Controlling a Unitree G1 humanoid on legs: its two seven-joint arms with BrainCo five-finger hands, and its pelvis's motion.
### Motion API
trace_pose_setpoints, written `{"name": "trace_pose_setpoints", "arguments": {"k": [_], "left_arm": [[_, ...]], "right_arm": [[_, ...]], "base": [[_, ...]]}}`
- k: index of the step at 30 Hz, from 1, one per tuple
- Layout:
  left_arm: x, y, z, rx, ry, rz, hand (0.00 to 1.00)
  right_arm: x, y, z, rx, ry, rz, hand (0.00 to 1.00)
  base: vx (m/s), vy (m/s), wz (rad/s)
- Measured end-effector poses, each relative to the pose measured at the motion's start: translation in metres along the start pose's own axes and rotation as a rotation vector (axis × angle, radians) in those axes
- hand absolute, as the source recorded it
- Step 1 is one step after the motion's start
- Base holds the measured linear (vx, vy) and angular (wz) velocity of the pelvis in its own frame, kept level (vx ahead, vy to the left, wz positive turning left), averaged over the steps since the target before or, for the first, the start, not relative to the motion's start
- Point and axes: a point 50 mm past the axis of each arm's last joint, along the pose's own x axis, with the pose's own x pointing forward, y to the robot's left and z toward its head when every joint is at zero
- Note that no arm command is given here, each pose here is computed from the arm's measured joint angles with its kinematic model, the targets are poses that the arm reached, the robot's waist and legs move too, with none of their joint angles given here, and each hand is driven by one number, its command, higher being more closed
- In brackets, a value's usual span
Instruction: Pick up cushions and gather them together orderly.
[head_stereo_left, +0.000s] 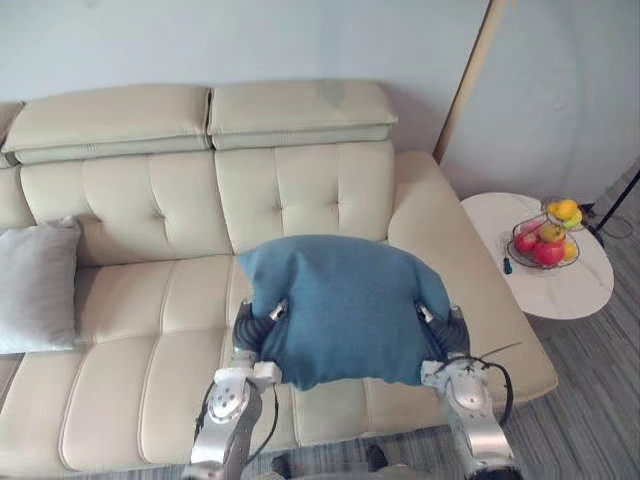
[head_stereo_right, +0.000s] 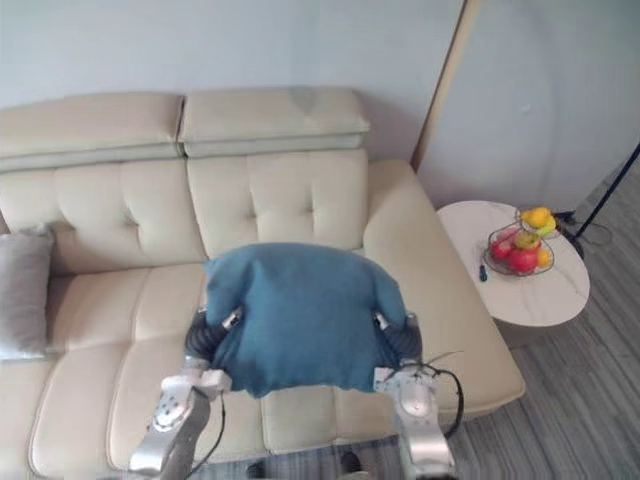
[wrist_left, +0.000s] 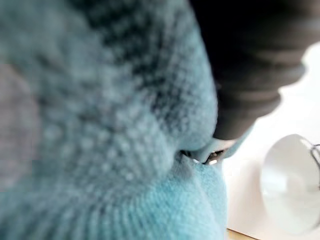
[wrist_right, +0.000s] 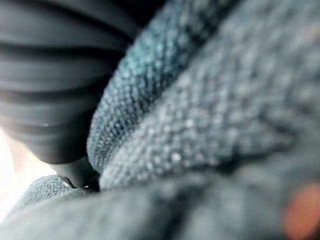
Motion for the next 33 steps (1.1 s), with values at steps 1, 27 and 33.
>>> {"name": "trace_pose_setpoints", "arguments": {"k": [1,27,33], "left_arm": [[0.006,-0.002,0.005,0.001,-0.021,-0.001,1.0],[0.156,-0.065,0.311,0.097,-0.709,0.208,0.0],[0.167,-0.073,0.284,-0.003,-0.559,0.169,0.0]], "right_arm": [[0.005,0.002,0.006,0.002,-0.019,-0.005,1.0],[0.121,0.003,0.354,0.208,-0.682,-0.371,0.0],[0.137,0.003,0.315,0.272,-0.52,-0.266,0.0]], "base": [[-0.09,0.007,-0.02],[-0.05,0.004,0.11],[0.0,0.025,0.03]]}}
